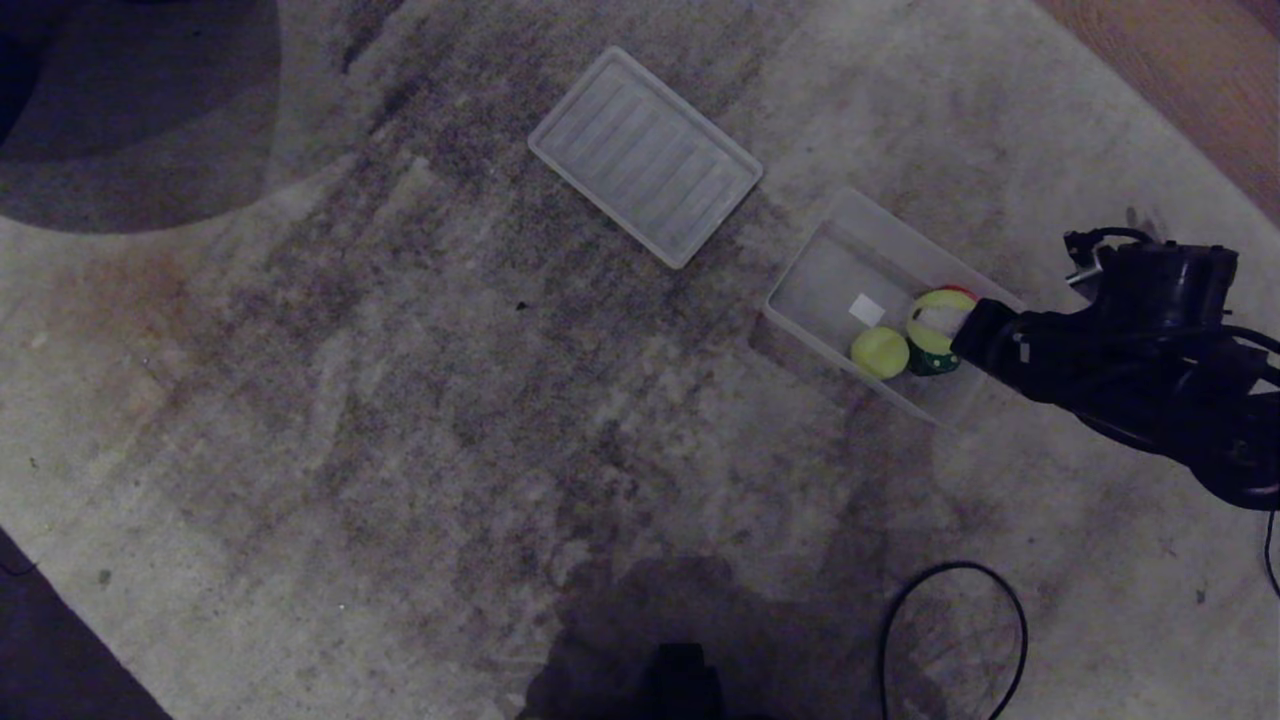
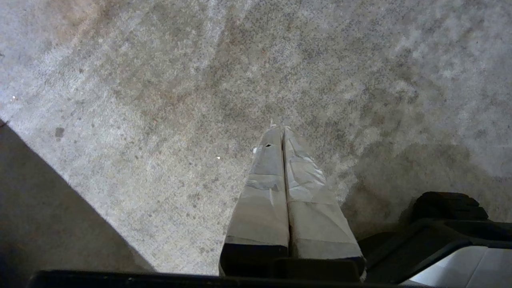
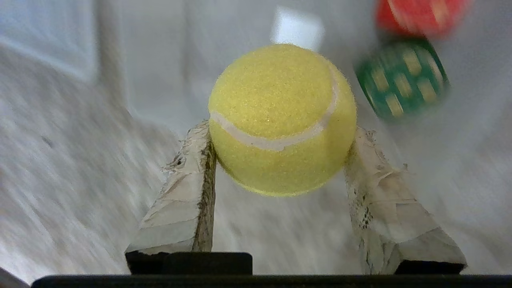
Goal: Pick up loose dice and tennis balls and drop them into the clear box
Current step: Put the ball in the box
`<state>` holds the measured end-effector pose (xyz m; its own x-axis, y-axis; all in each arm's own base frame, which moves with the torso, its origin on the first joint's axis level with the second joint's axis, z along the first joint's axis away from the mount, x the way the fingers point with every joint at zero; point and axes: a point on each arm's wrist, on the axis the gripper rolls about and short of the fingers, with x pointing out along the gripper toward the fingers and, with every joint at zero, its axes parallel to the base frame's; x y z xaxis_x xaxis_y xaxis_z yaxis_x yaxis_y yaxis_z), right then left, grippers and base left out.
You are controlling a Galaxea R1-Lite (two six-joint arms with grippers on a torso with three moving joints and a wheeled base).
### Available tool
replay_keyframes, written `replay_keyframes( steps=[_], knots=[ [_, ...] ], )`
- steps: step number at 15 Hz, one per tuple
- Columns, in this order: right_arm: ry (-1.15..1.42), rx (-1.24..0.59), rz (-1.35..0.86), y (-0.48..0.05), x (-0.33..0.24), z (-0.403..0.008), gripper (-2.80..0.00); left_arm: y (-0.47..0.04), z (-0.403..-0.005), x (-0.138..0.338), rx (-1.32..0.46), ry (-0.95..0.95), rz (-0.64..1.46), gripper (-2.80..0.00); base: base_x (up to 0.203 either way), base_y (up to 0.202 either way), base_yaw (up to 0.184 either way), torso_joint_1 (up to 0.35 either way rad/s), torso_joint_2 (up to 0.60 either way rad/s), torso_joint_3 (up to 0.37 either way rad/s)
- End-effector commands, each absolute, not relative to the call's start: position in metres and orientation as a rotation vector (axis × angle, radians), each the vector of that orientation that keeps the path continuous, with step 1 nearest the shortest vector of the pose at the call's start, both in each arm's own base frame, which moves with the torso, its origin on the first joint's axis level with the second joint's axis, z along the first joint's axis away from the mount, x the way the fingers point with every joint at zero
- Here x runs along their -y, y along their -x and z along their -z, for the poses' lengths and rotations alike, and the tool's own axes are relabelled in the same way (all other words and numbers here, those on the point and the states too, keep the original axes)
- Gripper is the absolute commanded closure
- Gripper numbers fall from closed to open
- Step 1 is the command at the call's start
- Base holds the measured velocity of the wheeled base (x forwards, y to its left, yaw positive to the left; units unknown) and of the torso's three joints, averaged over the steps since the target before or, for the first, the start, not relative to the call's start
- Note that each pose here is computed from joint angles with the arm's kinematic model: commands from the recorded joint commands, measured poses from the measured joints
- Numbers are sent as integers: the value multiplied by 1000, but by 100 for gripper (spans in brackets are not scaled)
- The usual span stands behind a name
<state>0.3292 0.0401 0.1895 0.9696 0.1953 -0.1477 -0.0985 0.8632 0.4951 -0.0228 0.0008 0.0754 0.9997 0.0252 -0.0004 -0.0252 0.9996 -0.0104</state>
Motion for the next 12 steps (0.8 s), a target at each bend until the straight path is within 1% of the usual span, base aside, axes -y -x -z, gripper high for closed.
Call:
replay_keyframes(
  steps=[1, 2, 5, 7, 9, 10, 11, 12],
  knots=[
    [-521, -156, -167, -348, -42, -183, 0, 23, -75, -1, -3, 11, -26, 0, 0, 0, 0, 0, 0, 0],
    [-524, -135, -172, -356, -44, -176, 0, 23, -75, -1, -4, 11, -26, 0, 0, 0, 0, 0, 0, 0],
    [-526, 7, -202, -380, -44, -161, 0, 23, -75, -1, -3, 11, -26, 0, 0, 0, 0, 0, 0, 0],
    [-522, 55, -197, -395, -39, -153, 0, 23, -75, -1, -3, 11, -26, 0, 0, 0, 0, 0, 0, 0],
    [-520, 76, -184, -398, -33, -154, 0, 23, -75, -1, -4, 11, -26, 0, 0, 0, 0, 0, 0, 0],
    [-520, 76, -186, -398, -32, -154, -149, 23, -75, -1, -3, 11, -26, 0, 0, 0, 0, 0, 0, 0],
    [-520, 71, -185, -398, -32, -153, -280, 23, -75, -1, -3, 11, -26, 0, 0, 0, 0, 0, 0, 0],
    [-518, 68, -184, -396, -33, -153, -280, 23, -75, -1, -3, 11, -26, 0, 0, 0, 0, 0, 0, 0]
  ],
)
